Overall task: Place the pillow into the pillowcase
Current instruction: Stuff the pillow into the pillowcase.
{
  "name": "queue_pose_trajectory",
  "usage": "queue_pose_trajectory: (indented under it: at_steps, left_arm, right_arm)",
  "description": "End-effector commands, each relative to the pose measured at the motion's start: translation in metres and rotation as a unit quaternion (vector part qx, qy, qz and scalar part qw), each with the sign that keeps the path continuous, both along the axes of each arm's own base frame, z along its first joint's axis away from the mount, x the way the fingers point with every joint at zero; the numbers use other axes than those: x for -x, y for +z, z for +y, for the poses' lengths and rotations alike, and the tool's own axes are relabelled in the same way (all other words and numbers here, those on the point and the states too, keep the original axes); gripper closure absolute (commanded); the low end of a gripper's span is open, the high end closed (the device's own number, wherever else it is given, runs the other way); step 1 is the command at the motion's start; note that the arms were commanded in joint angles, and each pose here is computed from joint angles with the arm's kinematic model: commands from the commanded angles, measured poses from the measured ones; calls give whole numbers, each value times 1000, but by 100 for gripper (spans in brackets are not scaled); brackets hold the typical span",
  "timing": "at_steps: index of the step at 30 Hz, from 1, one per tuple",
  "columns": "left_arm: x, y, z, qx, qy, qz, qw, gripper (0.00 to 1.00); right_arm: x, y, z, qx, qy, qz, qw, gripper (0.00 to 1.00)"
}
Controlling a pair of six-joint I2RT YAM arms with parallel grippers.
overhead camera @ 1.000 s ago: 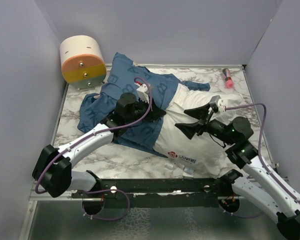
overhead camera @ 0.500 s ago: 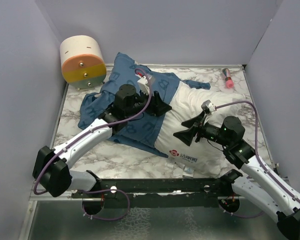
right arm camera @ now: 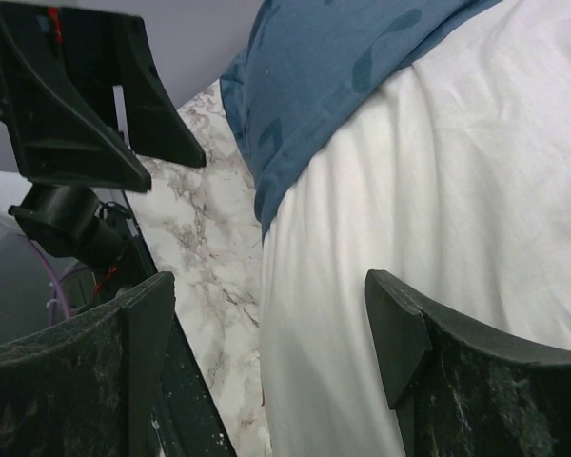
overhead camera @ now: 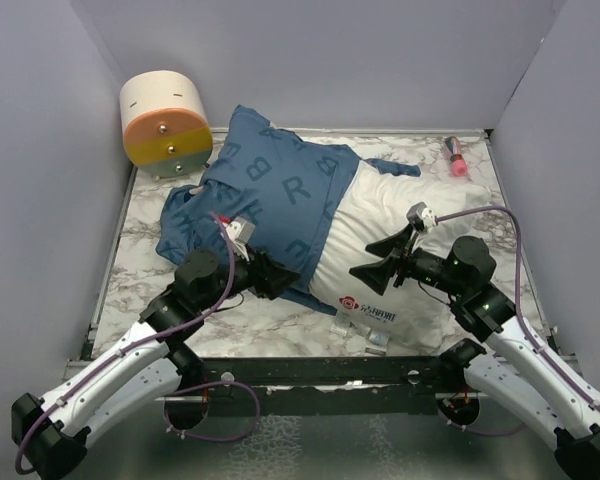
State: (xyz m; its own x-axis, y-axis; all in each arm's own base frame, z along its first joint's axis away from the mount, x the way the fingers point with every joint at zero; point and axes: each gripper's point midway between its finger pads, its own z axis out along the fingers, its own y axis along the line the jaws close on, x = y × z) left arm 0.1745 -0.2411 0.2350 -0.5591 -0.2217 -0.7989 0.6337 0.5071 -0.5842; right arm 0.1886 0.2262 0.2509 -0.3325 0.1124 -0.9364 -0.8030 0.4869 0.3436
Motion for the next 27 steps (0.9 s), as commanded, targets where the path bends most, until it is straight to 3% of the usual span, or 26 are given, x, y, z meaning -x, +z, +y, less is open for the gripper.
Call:
queue_pose_trajectory:
  at_steps: [1,6,12,17,22,27]
  left_arm:
    - [0,-30,-3,-30,56,46,997,41]
    - [-8,-57,-5,-153,118,23,981,38]
    - [-33,-66,-18,-185,143,-10,972,36]
    - [-46,-69,-30,-197,150,-25,969,41]
    - [-49,-65,-33,-202,147,-29,968,77]
    - [-31,-47,-43,-171,94,-26,980,95]
  right_arm:
    - [2,7,3,7,15,-6,1000,20]
    - [-1,6,7,11,19,-1,1000,20]
    - [-5,-1,9,15,18,9,1000,20]
    - [-6,-5,7,21,12,11,1000,20]
    - [-7,-9,5,33,9,10,999,20]
    - [-11,-7,4,44,5,7,999,20]
